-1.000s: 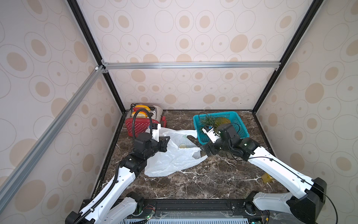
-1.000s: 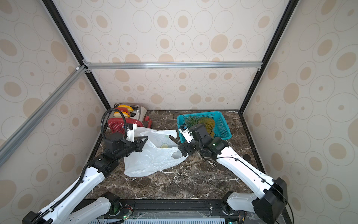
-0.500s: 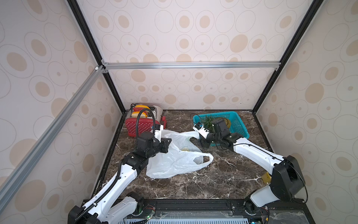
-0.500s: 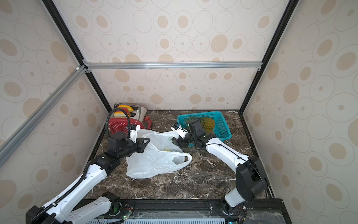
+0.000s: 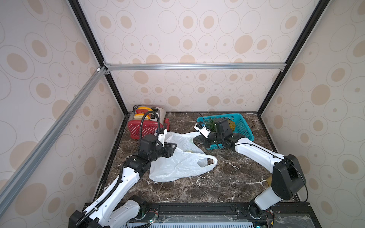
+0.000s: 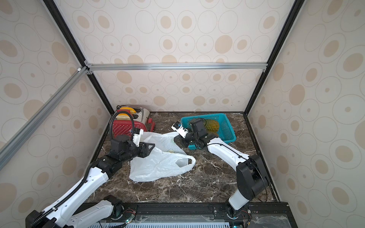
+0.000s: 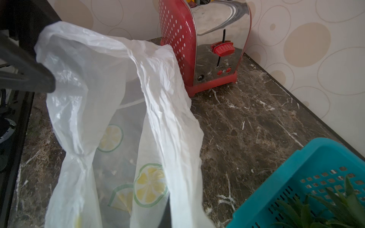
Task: Place the pineapple into a plastic bag & tie a knot
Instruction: Pick up the plastic bag at the center of the board.
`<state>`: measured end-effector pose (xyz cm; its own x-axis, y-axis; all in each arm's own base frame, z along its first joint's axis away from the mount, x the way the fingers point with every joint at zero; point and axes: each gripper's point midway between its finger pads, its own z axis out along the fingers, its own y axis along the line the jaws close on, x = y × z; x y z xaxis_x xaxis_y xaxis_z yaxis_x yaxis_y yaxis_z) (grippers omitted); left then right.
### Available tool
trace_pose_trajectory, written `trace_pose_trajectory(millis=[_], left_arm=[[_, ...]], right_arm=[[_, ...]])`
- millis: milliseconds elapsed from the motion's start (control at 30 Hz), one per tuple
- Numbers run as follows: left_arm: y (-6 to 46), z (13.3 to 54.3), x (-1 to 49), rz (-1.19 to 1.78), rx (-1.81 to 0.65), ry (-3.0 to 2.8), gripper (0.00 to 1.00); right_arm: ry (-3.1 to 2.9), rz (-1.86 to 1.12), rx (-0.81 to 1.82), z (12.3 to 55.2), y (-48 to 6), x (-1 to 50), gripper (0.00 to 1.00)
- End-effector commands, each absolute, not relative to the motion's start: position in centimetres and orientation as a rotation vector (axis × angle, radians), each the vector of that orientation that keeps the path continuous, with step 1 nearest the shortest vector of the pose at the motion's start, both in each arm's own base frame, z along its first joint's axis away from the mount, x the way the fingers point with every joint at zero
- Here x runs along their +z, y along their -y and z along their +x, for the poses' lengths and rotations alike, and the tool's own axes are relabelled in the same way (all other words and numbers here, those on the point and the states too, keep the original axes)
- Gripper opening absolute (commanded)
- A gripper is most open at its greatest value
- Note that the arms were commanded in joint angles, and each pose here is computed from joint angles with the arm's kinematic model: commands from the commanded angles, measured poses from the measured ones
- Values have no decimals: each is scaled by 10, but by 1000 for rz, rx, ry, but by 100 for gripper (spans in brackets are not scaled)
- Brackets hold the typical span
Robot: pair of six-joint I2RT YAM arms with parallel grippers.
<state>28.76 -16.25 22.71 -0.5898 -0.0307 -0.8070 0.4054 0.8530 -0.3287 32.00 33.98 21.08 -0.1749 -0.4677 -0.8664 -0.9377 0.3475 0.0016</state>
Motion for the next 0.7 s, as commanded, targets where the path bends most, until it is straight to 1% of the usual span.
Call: trace_pose_trajectory(millis=[0,67,133,267,333,400,500,533,567,600,667], left_arm=[[147,276,279,425,-450,-1976,75],[148,265,298,541,-417,-1895,78],[160,250,310,697,-449,-1808,80],[211,217,303,1065,-684,-1671,81],[234,205,295,1222,-735,-1599,84],[253,202,287,1337,-740,-1536,86],[271,210,268,1436,-729,-1500,86],[273,217,262,1447,-707,-1504,85],[273,232,257,1418,-642,-1526,82],[270,252,256,1316,-570,-1585,82],[263,278,267,1095,-529,-1670,82]], right_arm=[[-1921,-1125,752,323,-340,218,0],[-1975,-1092,747,324,-339,216,0],[-1998,-1080,747,324,-339,213,0],[-2010,-1084,778,322,-344,216,0],[-2015,-1094,804,320,-346,217,0],[-2001,-1113,844,315,-350,219,0],[-1984,-1136,882,313,-354,219,0],[-1984,-1140,884,312,-354,218,0],[-1984,-1140,882,313,-354,218,0],[-1990,-1134,876,314,-354,217,0],[-2010,-1110,857,318,-351,215,0]])
